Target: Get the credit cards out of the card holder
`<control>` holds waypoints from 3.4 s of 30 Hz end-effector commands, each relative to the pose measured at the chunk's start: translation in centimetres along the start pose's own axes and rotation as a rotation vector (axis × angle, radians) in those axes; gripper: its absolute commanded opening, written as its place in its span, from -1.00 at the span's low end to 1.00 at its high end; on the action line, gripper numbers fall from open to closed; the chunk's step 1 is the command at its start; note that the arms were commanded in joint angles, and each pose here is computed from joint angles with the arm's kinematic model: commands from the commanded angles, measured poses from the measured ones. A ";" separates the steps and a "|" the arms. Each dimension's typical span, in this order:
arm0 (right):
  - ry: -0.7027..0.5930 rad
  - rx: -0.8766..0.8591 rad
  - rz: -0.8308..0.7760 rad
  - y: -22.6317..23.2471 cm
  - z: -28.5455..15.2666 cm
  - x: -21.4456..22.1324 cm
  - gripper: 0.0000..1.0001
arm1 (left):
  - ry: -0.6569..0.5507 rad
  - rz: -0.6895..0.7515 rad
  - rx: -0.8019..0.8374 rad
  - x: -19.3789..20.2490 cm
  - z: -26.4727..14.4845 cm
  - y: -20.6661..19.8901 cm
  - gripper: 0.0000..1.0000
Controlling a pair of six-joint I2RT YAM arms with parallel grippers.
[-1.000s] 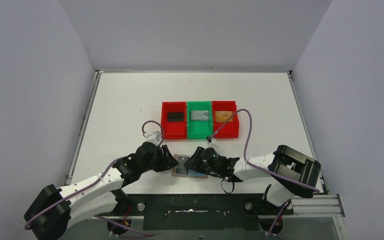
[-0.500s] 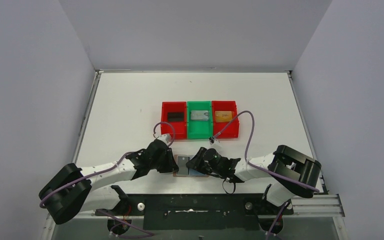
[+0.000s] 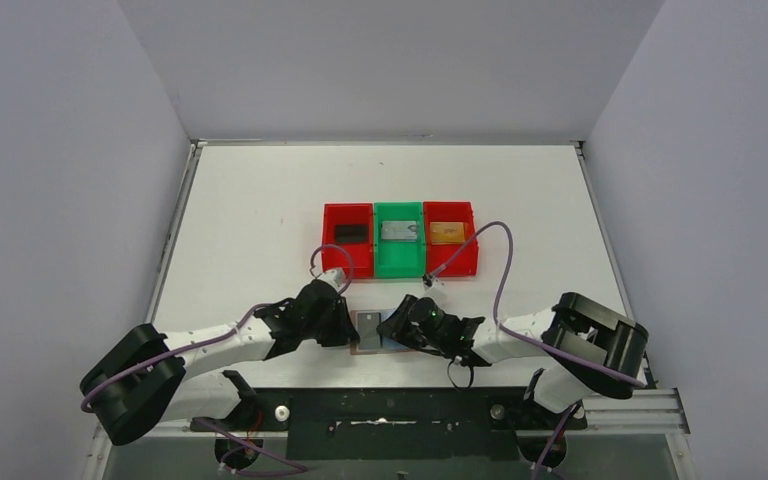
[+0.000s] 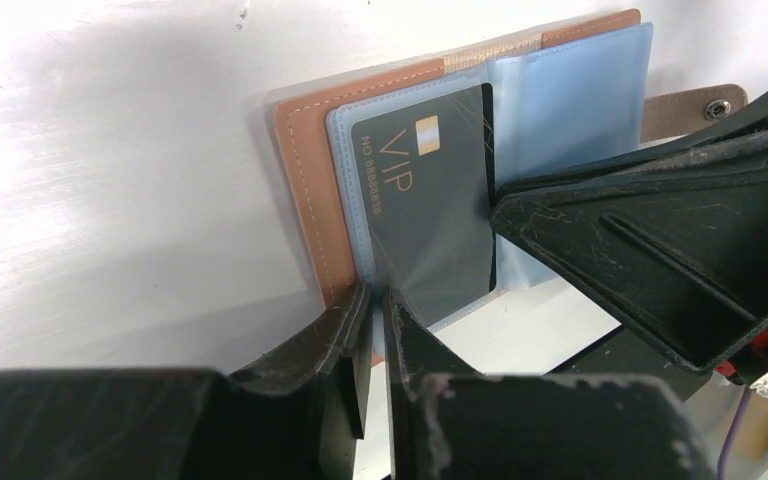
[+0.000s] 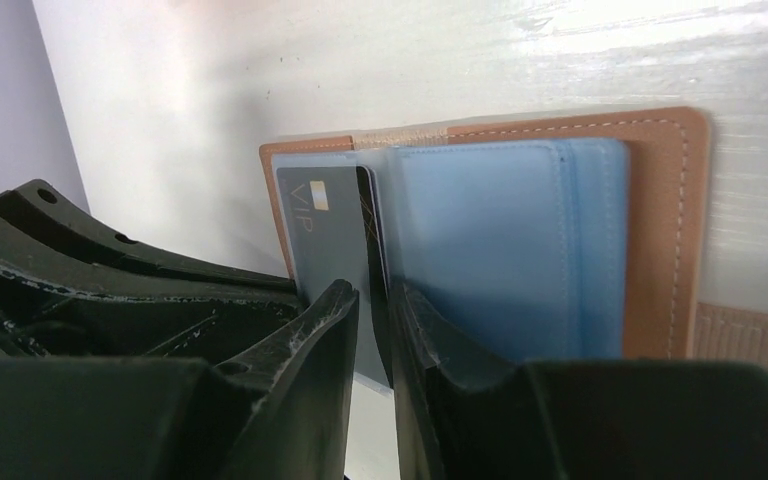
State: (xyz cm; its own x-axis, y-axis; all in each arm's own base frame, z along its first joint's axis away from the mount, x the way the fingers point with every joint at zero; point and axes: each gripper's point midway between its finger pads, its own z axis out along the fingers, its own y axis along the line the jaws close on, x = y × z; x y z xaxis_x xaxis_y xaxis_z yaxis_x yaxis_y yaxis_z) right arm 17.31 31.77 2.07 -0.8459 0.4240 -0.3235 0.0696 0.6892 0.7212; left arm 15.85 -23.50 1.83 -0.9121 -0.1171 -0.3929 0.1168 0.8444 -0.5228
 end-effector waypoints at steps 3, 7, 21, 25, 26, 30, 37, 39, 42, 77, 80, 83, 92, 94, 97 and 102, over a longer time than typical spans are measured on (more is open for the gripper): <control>-0.062 0.118 -0.093 -1.1 -0.7 -1.6 -0.55 | -0.056 0.029 0.016 -2.1 -0.4 -2.0 -0.50; -0.061 0.099 -0.106 -0.4 -0.9 -1.8 -0.54 | -0.099 0.045 -0.013 -3.7 -0.7 -2.4 -0.28; -0.011 0.086 -0.102 0.7 -0.6 -1.6 -0.53 | -0.083 0.077 -0.031 -2.3 -0.1 -1.9 -0.33; 0.001 0.083 -0.098 0.6 -0.6 -1.2 -0.53 | -0.080 0.091 -0.036 -2.0 -0.1 -1.5 -0.42; 0.002 0.083 -0.091 0.5 -0.6 -1.2 -0.53 | -0.074 0.101 -0.042 -1.9 -0.1 -1.4 -0.43; -0.002 0.074 -0.086 0.5 -0.7 -1.3 -0.52 | -0.067 0.113 -0.066 -1.8 0.0 -0.9 -0.46; -0.008 0.072 -0.100 0.5 -0.6 -1.4 -0.49 | -0.054 0.112 -0.062 -1.5 0.3 -0.8 -0.66; -0.005 0.060 -0.104 0.7 -0.4 -1.4 -0.48 | -0.043 0.113 -0.073 -1.3 0.4 -0.6 -0.72; 0.002 0.051 -0.108 0.9 -0.2 -1.4 -0.47 | -0.036 0.108 -0.085 -1.0 0.5 -0.1 -0.80; 0.035 -0.150 -0.059 2.2 -1.4 -1.1 -1.00 | -0.022 0.089 -0.149 -0.3 1.0 1.6 -1.00; 0.038 -0.146 -0.033 1.7 -1.3 -1.2 -1.00 | -0.020 0.089 -0.150 -0.3 0.9 1.5 -1.00; 0.031 -0.125 -0.021 0.9 -1.3 -1.3 -1.00 | -0.022 0.089 -0.164 -0.3 0.8 1.9 -1.00; 0.050 -0.079 -0.003 -0.9 -1.4 -1.0 -1.00 | -0.038 0.080 -0.172 -0.3 0.4 2.3 -1.00; 0.056 -0.078 -0.004 -1.0 -1.4 -1.0 -1.00 | -0.047 0.078 -0.166 -0.6 0.4 2.0 -1.00; 0.057 -0.071 0.001 -1.2 -1.3 -0.9 -1.00 | -0.080 0.076 -0.127 -1.5 0.0 0.7 -0.84; 0.056 -0.042 0.010 -1.7 -1.0 -0.9 -1.00 | -0.151 0.092 -0.038 -4.0 -1.0 -2.4 -0.27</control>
State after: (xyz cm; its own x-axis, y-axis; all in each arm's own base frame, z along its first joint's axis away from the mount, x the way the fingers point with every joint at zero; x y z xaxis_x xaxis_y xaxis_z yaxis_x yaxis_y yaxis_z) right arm 17.21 30.06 2.47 -0.8768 0.3897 -0.2817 0.0398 0.6426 0.7652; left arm 17.22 -23.15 2.15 -0.8729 -0.0872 -0.4801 0.1355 0.9019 -0.4102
